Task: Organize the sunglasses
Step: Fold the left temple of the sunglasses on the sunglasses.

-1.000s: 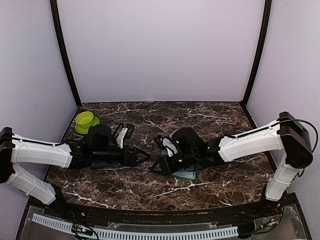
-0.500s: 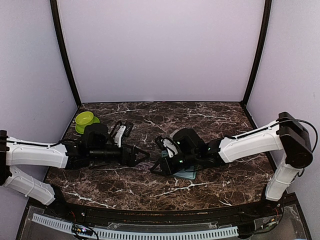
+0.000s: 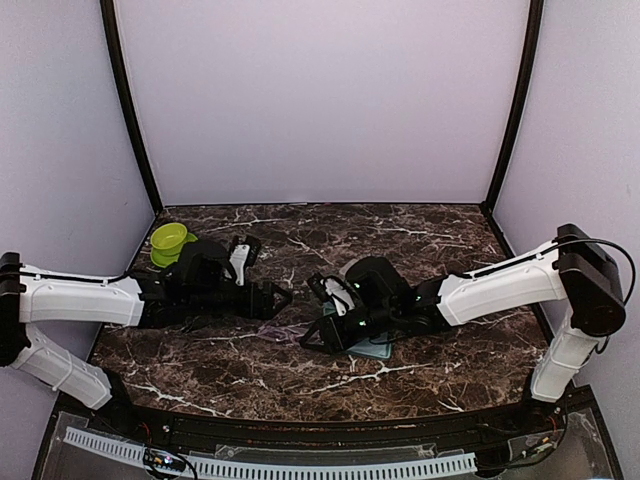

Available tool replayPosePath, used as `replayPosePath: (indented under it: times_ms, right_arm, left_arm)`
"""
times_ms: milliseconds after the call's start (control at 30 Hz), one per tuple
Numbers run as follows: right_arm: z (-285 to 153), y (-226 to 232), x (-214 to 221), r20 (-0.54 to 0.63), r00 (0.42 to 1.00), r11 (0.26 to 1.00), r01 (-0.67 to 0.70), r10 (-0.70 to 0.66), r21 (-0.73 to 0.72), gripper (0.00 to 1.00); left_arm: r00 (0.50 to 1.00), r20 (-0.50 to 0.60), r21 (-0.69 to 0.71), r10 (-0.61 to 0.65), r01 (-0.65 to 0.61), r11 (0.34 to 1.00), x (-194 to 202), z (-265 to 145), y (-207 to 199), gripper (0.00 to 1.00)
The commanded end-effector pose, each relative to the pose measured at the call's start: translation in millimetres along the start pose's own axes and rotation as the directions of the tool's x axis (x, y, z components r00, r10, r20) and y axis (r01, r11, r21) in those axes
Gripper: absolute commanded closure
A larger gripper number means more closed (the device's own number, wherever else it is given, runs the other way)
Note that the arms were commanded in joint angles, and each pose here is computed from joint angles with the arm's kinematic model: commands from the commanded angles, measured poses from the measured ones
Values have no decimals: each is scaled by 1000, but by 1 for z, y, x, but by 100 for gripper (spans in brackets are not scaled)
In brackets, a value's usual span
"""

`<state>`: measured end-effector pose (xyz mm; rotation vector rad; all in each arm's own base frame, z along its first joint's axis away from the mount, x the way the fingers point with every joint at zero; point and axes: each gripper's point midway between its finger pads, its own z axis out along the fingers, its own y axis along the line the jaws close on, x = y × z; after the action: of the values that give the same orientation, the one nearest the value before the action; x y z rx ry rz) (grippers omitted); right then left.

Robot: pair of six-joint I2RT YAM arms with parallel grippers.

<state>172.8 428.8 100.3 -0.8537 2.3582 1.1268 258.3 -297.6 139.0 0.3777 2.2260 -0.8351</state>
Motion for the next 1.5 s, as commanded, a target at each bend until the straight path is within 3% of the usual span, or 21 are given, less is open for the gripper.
replayPosePath:
  times_ms: [0, 500, 833, 1067, 1267, 1467]
  right_arm:
    - [-6, 16, -14, 51, 998, 998, 41, -39, -40, 80]
    - [-8, 20, -22, 69, 997, 998, 47, -44, -42, 80]
    - [-8, 18, -20, 64, 997, 998, 56, -54, -38, 80]
    - [-15, 11, -7, 34, 981, 981, 194, -193, -3, 80]
    - [-26, 14, 8, -34, 948, 948, 317, -317, -22, 80]
    - [-29, 15, 11, -68, 961, 962, 266, -269, -57, 79]
  left_arm:
    - [999, -48, -9, 0, 0, 1000, 6, 6, 1, 15]
    - [988, -157, -5, 5, -6, 1000, 44, 21, -5, 16]
    - [990, -142, -14, 21, -24, 1000, 39, 20, -5, 15]
    - [993, -100, 60, 54, -48, 997, 22, 5, -17, 11]
    - [974, -45, 234, 222, -205, 950, 15, -17, -43, 7]
    - [926, 66, 362, 371, -369, 856, 17, -43, -66, 7]
